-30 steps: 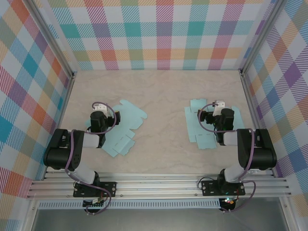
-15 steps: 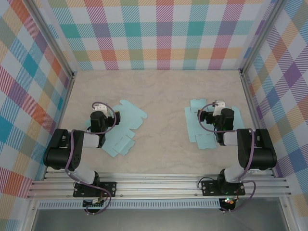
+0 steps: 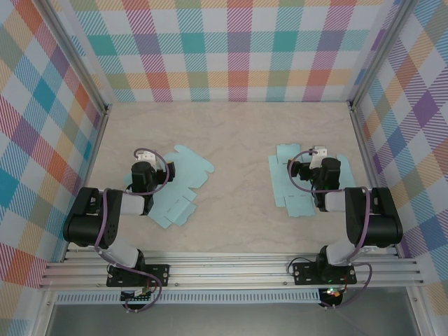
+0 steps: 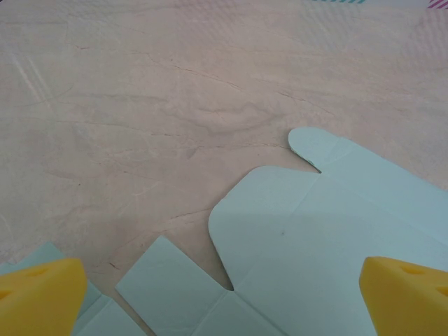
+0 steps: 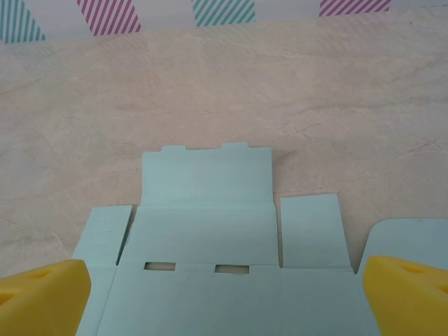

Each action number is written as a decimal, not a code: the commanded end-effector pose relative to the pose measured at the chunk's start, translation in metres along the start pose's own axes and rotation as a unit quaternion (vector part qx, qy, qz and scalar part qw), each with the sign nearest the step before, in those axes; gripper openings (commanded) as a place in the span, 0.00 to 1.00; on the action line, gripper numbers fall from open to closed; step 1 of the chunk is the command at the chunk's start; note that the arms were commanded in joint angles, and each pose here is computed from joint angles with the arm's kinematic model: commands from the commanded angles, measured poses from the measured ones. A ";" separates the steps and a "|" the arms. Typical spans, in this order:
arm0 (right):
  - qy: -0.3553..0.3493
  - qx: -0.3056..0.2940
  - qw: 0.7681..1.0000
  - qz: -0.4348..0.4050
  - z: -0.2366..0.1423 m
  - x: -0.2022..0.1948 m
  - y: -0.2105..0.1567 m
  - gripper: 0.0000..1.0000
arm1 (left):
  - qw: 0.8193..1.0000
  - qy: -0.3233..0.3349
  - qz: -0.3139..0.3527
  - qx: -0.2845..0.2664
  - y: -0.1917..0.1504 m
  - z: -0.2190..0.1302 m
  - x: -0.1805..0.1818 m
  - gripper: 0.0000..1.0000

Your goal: Fold the paper box

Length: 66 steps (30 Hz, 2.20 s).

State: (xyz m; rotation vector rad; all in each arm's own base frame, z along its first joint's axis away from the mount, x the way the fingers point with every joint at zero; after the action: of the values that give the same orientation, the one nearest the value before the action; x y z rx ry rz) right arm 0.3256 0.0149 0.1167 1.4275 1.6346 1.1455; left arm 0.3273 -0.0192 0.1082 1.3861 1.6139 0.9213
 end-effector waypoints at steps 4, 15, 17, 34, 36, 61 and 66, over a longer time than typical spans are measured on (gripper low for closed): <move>-0.013 -0.003 1.000 -0.001 -0.009 -0.003 0.016 1.00 | 0.999 0.038 -0.016 -0.011 0.015 -0.008 0.010 1.00; -0.037 0.097 0.990 0.092 -0.034 0.002 0.067 1.00 | 0.958 0.148 -0.242 -0.036 0.061 -0.096 0.030 1.00; -0.045 0.115 0.987 0.103 -0.039 0.006 0.071 1.00 | 0.941 0.155 -0.301 -0.011 0.055 -0.115 0.032 1.00; -0.027 0.208 0.971 0.118 -0.059 0.048 0.062 1.00 | 0.858 0.182 -0.442 0.189 -0.047 -0.172 0.033 1.00; -0.024 0.208 0.971 0.119 -0.060 0.050 0.063 1.00 | 0.857 0.173 -0.446 0.194 -0.055 -0.168 0.032 1.00; 0.062 0.179 0.975 0.113 -0.061 0.086 0.087 1.00 | 0.869 0.084 -0.434 0.221 -0.055 -0.104 0.011 0.68; 0.109 0.231 0.966 0.049 -0.030 0.137 0.087 1.00 | 0.874 0.081 -0.423 0.226 -0.051 -0.092 0.008 0.57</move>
State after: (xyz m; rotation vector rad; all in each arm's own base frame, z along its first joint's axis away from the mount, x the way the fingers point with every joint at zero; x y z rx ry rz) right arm 0.3015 0.1163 0.2180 1.8110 1.9788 1.0457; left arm 0.1921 -0.0122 0.0895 0.7052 2.5450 0.1779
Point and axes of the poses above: each hand's point on the last joint's axis, 136 mm out from that joint toward the fingers, its own z axis out along the fingers, its own x axis along the line the jaws close on, y = z × x, the point moved 8 cm from there along -z, back along the fingers, and after that the axes turned 4 degrees about -z, right-handed, at the moved point
